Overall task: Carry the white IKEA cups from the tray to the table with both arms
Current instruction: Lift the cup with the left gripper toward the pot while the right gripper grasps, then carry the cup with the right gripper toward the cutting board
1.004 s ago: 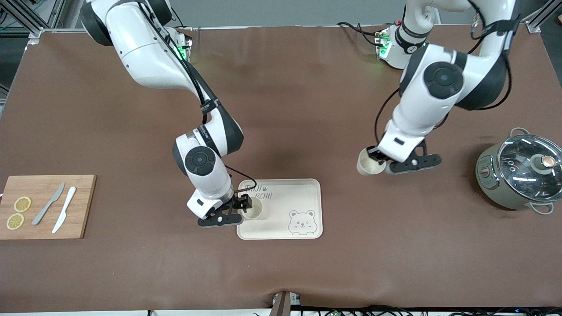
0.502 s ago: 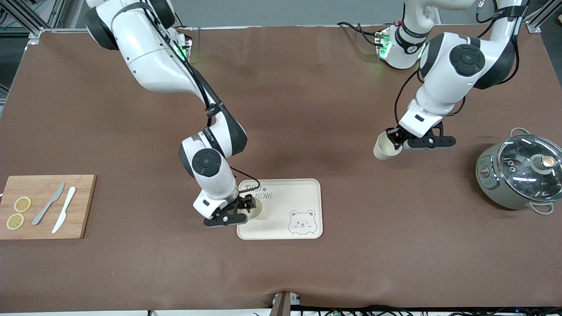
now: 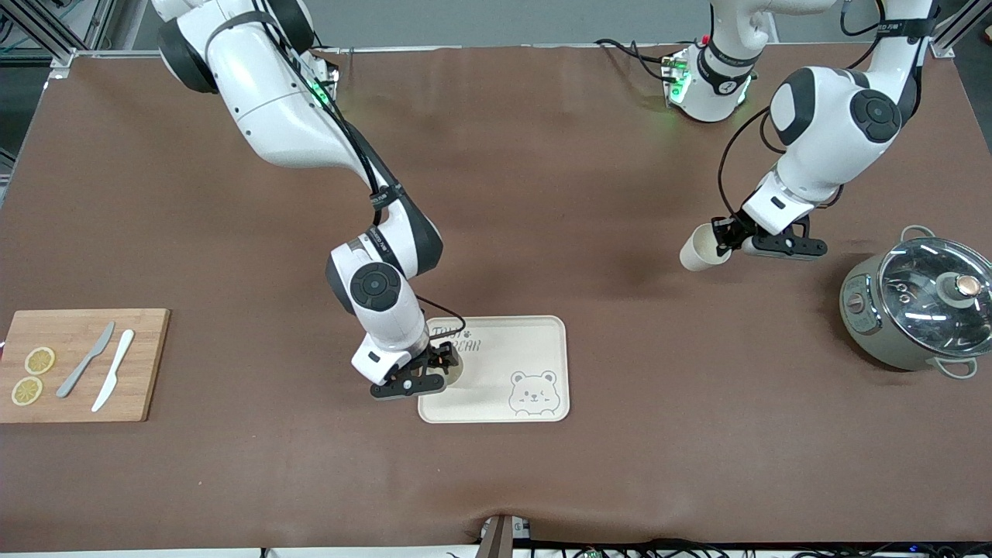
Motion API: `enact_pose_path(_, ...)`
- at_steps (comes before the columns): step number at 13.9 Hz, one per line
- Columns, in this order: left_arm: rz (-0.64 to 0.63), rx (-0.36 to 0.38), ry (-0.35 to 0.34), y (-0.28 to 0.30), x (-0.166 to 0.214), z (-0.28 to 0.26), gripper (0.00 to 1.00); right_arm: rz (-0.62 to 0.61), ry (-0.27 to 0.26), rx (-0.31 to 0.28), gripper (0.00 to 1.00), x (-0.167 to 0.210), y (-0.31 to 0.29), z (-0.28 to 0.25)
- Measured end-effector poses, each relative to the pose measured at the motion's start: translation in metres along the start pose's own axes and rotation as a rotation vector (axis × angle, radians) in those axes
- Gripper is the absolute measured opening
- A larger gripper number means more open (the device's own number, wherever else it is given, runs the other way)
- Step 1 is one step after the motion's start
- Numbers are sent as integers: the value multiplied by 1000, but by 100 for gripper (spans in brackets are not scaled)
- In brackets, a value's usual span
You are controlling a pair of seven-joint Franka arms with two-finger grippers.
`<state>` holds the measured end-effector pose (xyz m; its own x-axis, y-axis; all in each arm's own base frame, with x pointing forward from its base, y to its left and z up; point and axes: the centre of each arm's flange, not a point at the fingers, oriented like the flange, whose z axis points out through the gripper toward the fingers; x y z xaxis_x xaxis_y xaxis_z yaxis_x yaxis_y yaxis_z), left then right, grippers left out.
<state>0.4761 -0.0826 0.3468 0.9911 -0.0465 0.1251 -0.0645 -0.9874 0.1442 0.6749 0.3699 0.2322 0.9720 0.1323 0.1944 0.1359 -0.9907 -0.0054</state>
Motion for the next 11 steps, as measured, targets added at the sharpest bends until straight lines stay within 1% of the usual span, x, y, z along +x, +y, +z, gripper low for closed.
enact_pose_path(5, 23, 26, 61, -11, -12, 33, 4, -1, 1, -1, 100, 0, 0, 0)
enact_pose_path(7, 23, 38, 71, -16, -18, 51, 4, -2, 2, -1, 100, 0, -1, 0)
enact_pose_path(8, 22, 42, 70, -17, -19, 58, 4, -4, 2, 0, 98, 0, -2, -1)
enact_pose_path(9, 21, 44, 64, -18, -20, 63, 4, -7, 4, 1, 96, -1, -5, -1)
enact_pose_path(11, 21, 47, 57, -20, -23, 69, 4, -14, 8, 5, 77, -1, -10, -4)
